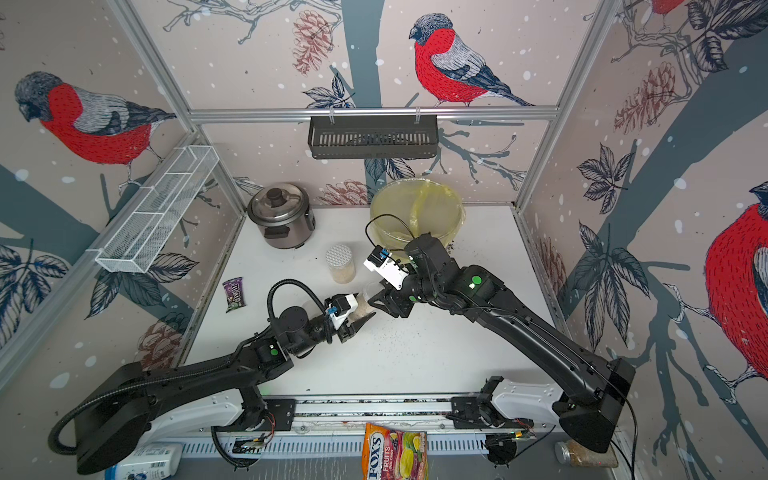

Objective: Empty moldy rice from jars
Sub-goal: Unscrew the lid from the jar.

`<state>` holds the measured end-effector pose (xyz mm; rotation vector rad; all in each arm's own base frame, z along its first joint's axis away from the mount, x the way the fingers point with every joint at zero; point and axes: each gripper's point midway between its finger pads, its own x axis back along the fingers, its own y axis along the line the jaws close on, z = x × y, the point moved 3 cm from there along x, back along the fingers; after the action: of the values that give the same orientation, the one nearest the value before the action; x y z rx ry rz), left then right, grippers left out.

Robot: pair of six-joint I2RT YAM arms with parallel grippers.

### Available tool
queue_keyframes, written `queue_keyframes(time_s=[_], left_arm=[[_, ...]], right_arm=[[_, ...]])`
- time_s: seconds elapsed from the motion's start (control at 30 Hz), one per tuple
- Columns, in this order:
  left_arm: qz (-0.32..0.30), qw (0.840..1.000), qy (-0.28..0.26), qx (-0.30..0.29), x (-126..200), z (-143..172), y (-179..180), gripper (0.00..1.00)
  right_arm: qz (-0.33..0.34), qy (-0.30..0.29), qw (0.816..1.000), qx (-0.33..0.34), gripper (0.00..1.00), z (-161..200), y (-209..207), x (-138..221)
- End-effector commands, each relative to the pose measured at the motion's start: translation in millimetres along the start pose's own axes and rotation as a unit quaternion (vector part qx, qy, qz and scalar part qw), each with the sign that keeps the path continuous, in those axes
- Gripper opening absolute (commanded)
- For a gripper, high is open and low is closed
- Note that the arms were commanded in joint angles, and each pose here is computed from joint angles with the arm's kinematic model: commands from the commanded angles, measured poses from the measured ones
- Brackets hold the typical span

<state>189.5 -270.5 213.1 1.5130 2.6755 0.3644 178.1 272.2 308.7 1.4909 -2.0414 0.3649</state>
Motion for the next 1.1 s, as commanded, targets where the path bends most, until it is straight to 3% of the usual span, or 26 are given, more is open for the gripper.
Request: queue_keyframes(time_s=[0.0,0.33,0.77,1.07], left_arm=[[-0.005,1.0,0.009,0.006,-0.4,2.2,2.1,0.12],[0.001,1.0,0.014,0.006,-4.8,1.8,1.4,0.11],[0.004,1.0,0.015,0.008,-6.8,1.7,0.8,0.11],[0.003,1.0,0.011,0.01,-5.9,0.3,1.1,0.1]], right_arm=[[0.024,-0.003,0.997,0.066,0.33,-1.0,-11.9,2.3],[0.008,-0.014,0.99,0.138,0.41,0.1,-8.4,8.2],[-0.025,-0.02,0.987,0.16,0.45,0.5,-4.8,7.1],[-0.043,-0.036,0.986,0.157,0.53,-3.5,0.8,4.3]])
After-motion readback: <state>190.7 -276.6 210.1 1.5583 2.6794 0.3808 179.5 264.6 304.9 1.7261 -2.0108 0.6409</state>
